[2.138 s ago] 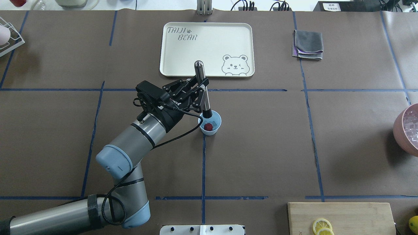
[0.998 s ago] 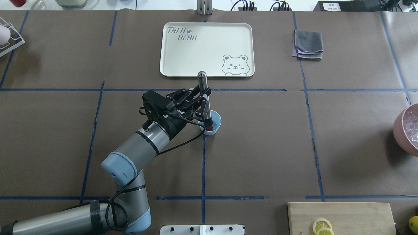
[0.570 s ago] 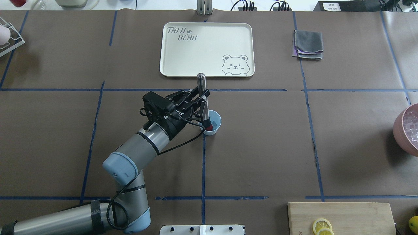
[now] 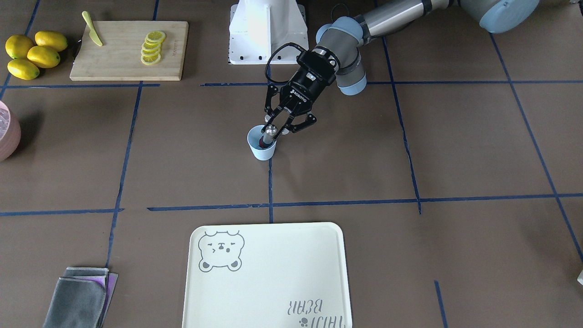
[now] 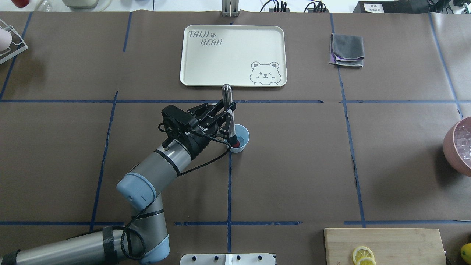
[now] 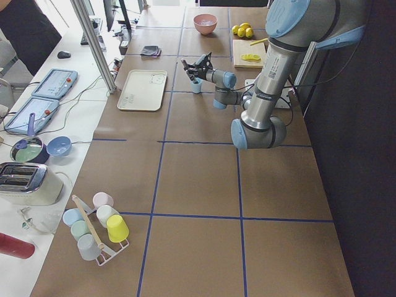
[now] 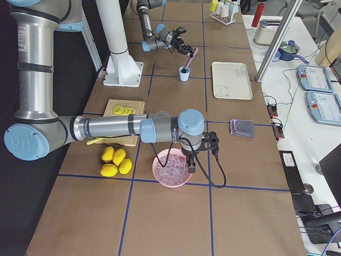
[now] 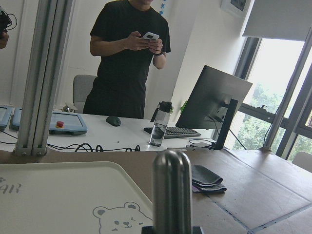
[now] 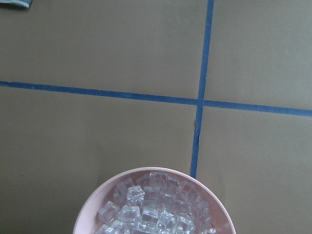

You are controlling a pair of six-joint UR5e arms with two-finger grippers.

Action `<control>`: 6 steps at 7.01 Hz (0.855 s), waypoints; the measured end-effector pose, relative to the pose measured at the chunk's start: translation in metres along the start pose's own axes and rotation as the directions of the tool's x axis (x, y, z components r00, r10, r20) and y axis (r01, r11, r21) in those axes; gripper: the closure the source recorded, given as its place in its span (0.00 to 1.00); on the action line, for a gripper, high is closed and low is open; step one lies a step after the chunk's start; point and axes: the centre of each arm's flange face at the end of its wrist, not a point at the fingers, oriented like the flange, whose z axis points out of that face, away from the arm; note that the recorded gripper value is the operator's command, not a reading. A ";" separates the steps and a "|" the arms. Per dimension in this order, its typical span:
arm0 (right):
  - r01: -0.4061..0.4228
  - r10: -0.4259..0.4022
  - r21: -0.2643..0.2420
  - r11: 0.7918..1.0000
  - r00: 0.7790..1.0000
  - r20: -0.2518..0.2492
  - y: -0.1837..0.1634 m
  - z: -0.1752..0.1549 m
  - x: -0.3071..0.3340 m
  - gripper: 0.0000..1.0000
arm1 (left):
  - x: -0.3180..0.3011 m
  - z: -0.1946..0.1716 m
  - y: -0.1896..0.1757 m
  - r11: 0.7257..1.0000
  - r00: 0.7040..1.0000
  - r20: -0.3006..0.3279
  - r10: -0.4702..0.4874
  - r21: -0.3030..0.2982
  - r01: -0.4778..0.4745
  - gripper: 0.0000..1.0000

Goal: Mash ice and strawberries in cup

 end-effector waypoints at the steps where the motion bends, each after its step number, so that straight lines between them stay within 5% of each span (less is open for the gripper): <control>1: 0.001 -0.001 0.001 1.000 1.000 0.000 -0.001 0.000 0.000 0.01 | 0.001 0.000 0.000 1.000 1.000 -0.001 -0.002 -0.001 0.002 1.00; 6: 0.004 -0.004 0.002 1.000 1.000 0.000 -0.001 -0.001 -0.001 0.01 | 0.020 -0.012 -0.041 0.998 0.998 -0.049 -0.043 0.053 0.045 1.00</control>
